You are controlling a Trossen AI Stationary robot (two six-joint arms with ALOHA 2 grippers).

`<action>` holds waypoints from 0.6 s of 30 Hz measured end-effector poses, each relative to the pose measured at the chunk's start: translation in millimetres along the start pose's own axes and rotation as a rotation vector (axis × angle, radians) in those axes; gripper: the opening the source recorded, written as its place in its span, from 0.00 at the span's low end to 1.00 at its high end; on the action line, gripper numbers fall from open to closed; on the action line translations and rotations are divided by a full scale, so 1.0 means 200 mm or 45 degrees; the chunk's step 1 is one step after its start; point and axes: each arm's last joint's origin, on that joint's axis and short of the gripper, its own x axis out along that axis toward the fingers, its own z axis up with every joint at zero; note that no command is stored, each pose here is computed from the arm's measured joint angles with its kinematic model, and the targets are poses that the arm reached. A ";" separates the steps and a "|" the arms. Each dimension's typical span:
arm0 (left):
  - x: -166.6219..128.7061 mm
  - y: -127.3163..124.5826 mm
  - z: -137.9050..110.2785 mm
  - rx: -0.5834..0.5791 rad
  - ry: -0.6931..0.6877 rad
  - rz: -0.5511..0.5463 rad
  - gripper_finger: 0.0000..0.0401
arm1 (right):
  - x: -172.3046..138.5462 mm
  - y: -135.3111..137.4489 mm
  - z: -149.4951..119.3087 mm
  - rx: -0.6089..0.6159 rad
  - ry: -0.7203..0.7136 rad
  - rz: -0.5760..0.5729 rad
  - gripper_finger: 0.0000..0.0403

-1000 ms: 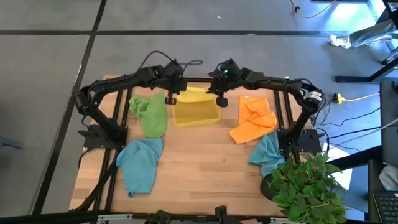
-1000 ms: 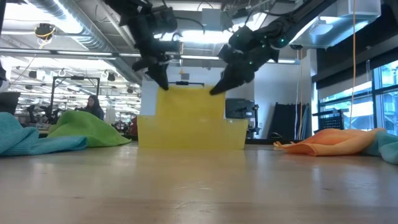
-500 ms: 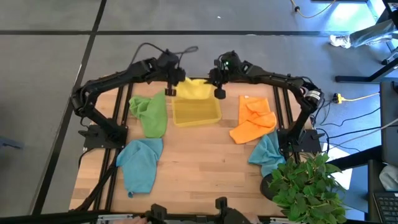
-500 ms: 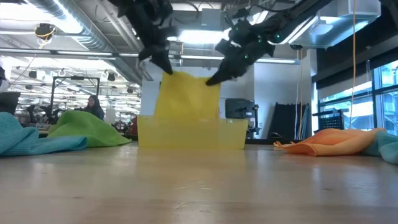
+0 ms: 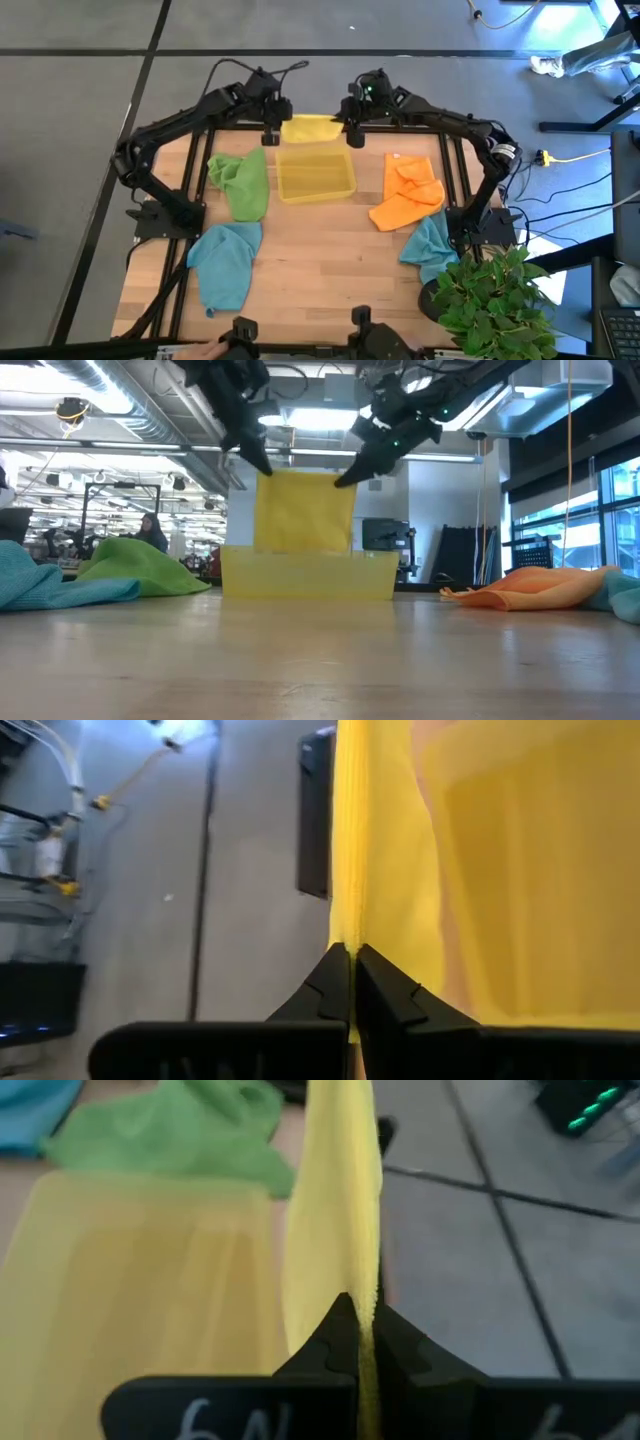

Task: Fold microfiber towels
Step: Put the yellow towel into the yellow bin

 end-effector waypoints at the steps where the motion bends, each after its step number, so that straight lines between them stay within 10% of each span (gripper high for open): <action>1: 0.02 -0.02 -0.01 -0.008 -0.002 -0.019 0.00 | 0.01 0.01 -0.02 0.001 0.016 0.017 0.01; 18: 0.09 -0.23 0.02 -0.006 0.009 -0.244 0.00 | 0.08 0.20 -0.06 0.033 0.121 0.259 0.01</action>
